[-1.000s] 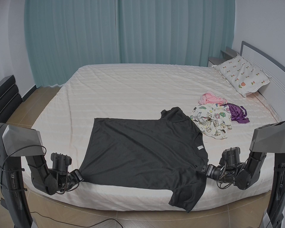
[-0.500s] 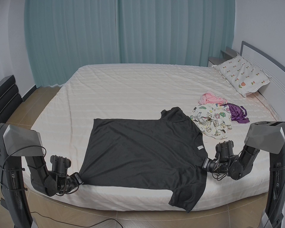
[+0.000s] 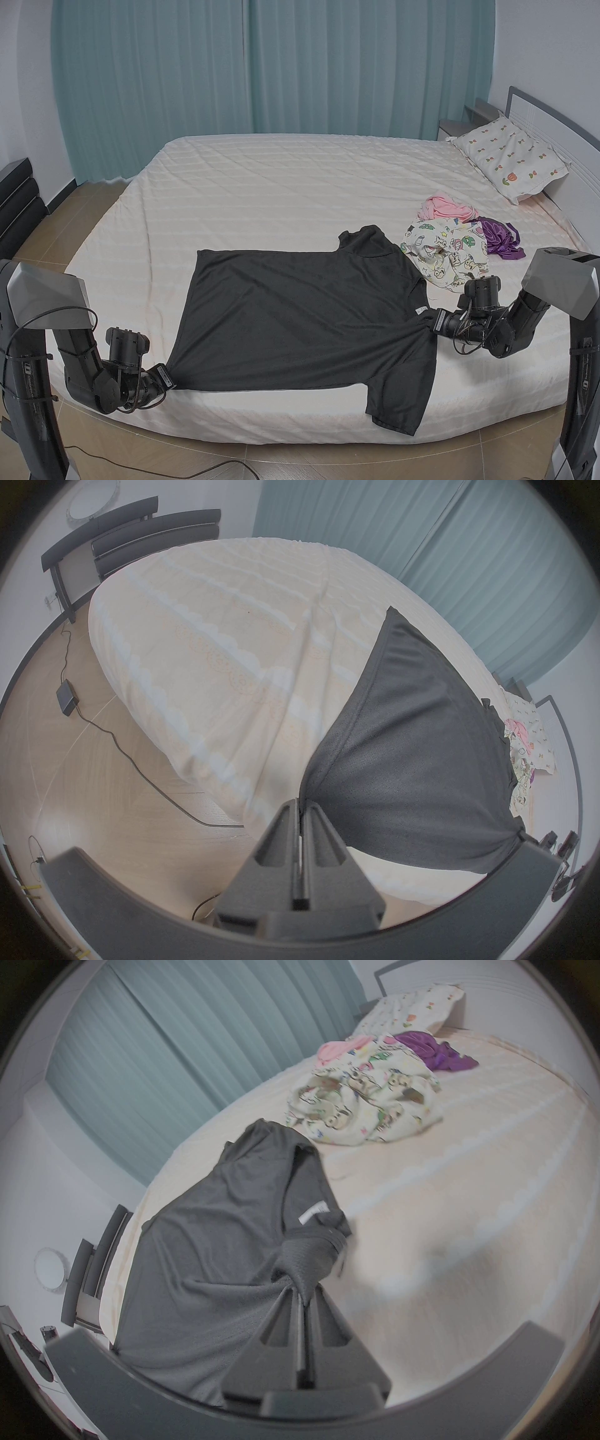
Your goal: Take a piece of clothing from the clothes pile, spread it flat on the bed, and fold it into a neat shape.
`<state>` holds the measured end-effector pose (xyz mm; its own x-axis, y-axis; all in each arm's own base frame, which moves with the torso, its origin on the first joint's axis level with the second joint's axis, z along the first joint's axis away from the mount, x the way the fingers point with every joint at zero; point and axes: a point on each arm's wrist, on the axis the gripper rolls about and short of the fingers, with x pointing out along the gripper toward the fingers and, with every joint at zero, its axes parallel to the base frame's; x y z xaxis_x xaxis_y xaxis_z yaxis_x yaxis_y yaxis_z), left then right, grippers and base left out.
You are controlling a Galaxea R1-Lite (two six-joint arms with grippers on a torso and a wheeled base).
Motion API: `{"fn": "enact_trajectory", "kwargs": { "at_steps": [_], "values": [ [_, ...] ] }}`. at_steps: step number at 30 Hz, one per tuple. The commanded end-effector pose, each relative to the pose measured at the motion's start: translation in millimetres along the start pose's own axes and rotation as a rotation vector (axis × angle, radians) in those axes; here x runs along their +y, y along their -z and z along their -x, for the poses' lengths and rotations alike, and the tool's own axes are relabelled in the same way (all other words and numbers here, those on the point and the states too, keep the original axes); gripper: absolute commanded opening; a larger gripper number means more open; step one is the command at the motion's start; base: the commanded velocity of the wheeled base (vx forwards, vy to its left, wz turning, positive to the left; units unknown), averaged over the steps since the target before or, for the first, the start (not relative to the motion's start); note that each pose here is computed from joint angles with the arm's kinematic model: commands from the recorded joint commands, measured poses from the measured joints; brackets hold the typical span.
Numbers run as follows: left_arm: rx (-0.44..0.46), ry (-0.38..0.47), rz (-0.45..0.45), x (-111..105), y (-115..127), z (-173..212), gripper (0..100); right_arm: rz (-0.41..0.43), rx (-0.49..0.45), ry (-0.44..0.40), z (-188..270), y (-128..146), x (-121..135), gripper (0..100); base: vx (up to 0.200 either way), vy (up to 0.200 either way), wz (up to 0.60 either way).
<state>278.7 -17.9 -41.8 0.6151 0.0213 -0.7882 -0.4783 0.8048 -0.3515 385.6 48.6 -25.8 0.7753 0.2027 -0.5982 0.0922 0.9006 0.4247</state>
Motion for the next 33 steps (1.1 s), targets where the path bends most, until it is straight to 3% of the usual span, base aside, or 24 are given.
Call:
{"fn": "enact_trajectory", "kwargs": {
  "at_steps": [1, 5, 6, 10, 19, 23, 29, 33],
  "values": [
    [0.001, -0.002, 0.000, 0, 0, -1, 0, 0.038, -0.044, -0.041, -10, -12, 10, 0, 0.000, 0.000, 0.00],
    [-0.001, 0.003, -0.003, -2, 0, -2, 0, 0.064, -0.059, -0.049, -26, -12, 13, 0, 0.000, 0.000, 0.00],
    [-0.001, 0.003, -0.003, -2, 0, -2, 0, 0.064, -0.059, -0.049, -26, -12, 13, 100, 0.000, 0.000, 0.00],
    [-0.004, 0.006, -0.003, -2, -1, -2, 0, 0.063, -0.062, -0.057, -31, -9, 16, 100, 0.000, 0.000, 0.00],
    [-0.003, 0.005, -0.001, -2, 0, -2, 0, -0.027, -0.024, -0.021, 16, -7, 0, 100, 0.000, 0.000, 0.00],
    [-0.003, 0.005, -0.001, -2, 0, -2, 0, -0.071, 0.095, -0.068, 56, 20, 12, 100, 0.000, 0.000, 0.00],
    [-0.004, 0.007, 0.000, -2, 0, -2, 0, -0.010, 0.276, -0.057, 85, 76, 19, 100, 0.000, 0.000, 0.00],
    [-0.002, 0.006, 0.000, -1, 0, -2, 0, 0.019, 0.334, -0.052, 93, 97, 19, 100, 0.000, 0.000, 0.00]
  ]
}}
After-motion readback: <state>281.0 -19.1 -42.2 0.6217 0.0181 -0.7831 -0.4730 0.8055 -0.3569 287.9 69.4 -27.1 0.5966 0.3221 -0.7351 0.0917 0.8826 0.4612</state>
